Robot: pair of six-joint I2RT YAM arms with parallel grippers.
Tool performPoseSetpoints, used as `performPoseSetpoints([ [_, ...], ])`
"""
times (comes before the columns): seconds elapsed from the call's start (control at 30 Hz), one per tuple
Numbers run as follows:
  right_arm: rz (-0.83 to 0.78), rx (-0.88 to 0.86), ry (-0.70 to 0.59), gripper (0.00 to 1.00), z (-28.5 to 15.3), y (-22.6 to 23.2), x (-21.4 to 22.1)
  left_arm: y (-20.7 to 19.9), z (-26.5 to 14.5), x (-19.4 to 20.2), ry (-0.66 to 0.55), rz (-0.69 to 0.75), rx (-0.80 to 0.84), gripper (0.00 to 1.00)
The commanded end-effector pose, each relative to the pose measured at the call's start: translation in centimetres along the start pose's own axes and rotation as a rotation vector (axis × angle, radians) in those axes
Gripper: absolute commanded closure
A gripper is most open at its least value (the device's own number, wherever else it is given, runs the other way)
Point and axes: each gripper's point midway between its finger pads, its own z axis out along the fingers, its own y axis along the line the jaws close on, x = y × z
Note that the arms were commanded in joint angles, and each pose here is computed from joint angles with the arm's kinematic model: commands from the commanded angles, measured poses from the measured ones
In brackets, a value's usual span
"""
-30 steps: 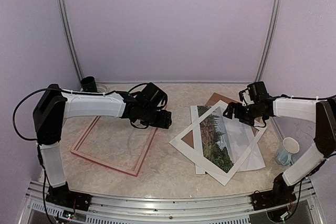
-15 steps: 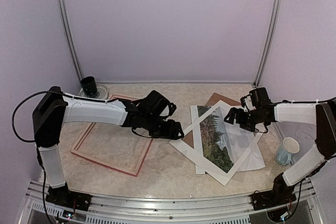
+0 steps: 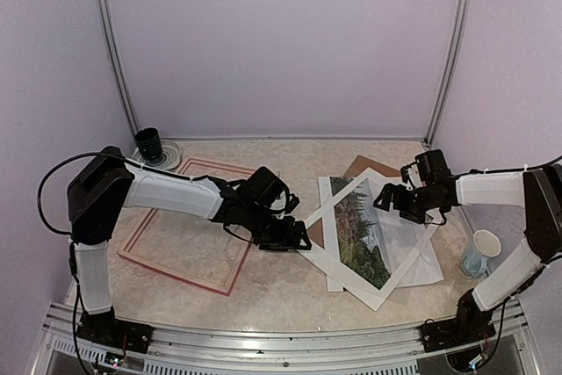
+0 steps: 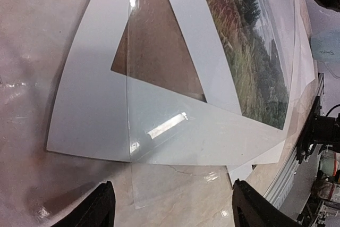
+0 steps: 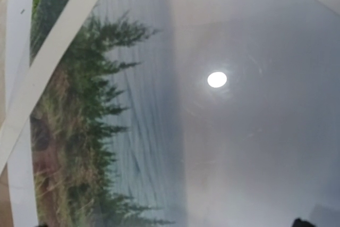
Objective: Put the photo into the frame
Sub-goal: Pick up the glass panel from the frame body.
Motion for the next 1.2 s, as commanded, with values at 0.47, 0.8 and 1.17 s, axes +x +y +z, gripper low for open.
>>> performPoseSetpoints([
  [0.47,0.043,0.044,0.054,0.01,1.8,-2.2,2.5,1.2,1.7,3.3,0.124,-0.085,0.031,0.24],
  [0.8,0.046,0.059,0.067,0.01,2.0,-2.7,3.0,0.4,2.3,3.8,0.147,-0.121,0.108,0.24],
  [1.17,0.046,0.066,0.086,0.01,2.3,-3.0,3.7,-0.7,1.2,2.7,0.092,-0.182,0.246,0.25],
])
